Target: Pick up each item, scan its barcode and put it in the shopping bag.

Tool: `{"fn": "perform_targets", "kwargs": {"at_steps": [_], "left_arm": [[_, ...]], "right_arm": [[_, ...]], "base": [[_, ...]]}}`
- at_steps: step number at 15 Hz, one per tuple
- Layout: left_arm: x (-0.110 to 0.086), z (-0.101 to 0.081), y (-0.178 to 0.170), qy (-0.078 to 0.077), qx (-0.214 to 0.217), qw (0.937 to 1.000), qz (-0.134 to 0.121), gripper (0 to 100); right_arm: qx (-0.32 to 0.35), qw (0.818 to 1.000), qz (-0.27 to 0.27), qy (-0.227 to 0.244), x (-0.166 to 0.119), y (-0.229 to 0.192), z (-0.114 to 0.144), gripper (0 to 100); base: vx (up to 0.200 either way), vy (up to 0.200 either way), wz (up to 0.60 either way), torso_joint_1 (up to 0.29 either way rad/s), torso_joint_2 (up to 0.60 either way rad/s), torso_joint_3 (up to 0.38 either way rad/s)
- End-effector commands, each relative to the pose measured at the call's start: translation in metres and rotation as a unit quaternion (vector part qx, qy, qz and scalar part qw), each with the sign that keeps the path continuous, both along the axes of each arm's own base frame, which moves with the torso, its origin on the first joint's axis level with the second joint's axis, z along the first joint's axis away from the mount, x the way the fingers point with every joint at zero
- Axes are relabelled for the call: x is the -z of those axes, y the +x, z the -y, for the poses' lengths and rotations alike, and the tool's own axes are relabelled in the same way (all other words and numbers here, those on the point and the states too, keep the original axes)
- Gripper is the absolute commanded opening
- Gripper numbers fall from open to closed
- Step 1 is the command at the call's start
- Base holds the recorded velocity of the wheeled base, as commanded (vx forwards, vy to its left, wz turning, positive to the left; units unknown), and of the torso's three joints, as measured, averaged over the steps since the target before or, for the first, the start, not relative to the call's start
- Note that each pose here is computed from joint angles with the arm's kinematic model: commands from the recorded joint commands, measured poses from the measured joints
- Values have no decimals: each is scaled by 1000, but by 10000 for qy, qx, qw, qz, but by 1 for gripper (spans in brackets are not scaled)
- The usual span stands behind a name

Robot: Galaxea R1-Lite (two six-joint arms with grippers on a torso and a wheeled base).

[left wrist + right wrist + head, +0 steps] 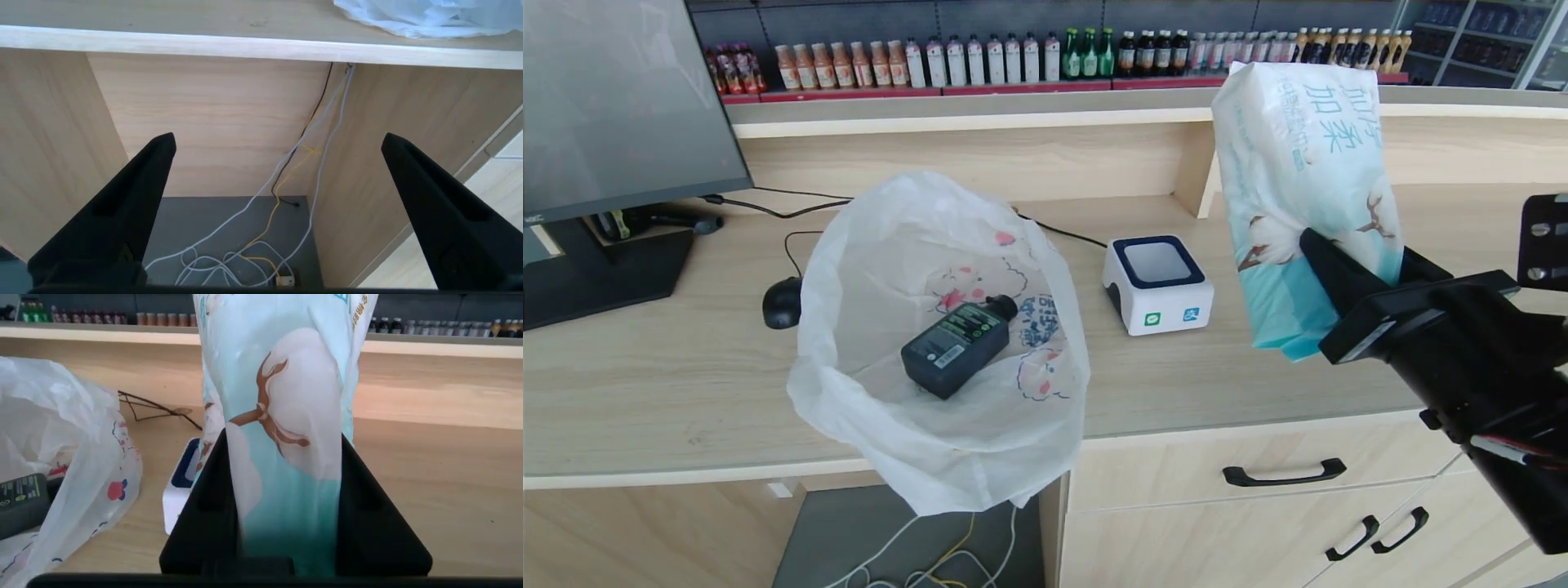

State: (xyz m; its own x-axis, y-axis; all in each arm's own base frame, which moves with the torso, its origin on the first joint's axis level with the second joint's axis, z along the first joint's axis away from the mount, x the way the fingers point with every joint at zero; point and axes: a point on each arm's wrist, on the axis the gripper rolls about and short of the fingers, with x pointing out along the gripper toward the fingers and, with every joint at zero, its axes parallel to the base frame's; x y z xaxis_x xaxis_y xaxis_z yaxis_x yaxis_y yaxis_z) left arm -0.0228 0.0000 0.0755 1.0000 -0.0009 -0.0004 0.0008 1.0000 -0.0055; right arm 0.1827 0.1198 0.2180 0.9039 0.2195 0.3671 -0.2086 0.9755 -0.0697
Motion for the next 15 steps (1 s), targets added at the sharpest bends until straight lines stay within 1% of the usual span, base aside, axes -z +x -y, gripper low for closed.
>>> {"fn": "perform_targets", "kwargs": {"at_steps": [1, 6, 10, 11, 15], "left_arm": [[0, 0, 0, 5, 3, 10000, 2, 100], [0, 0, 0, 5, 3, 10000, 2, 100], [0, 0, 0, 5, 3, 10000, 2, 100], [0, 0, 0, 5, -4, 10000, 2, 100], [0, 0, 0, 5, 3, 10000, 2, 100]], "right_arm": [[-13, 10000, -22, -18, 2, -1, 1, 0], [-45, 9997, -244, -74, 14, -7, 5, 0], [13, 9992, -395, -98, 18, 1, -1, 0], [23, 9989, -438, -134, 17, 4, -3, 0], [19, 9975, -650, -286, -8, 17, -13, 0]], "base": [[0, 0, 0, 0, 0, 0], [0, 0, 0, 0, 0, 0], [0, 0, 0, 0, 0, 0], [0, 0, 0, 0, 0, 0], [0, 0, 0, 0, 0, 0]]}}
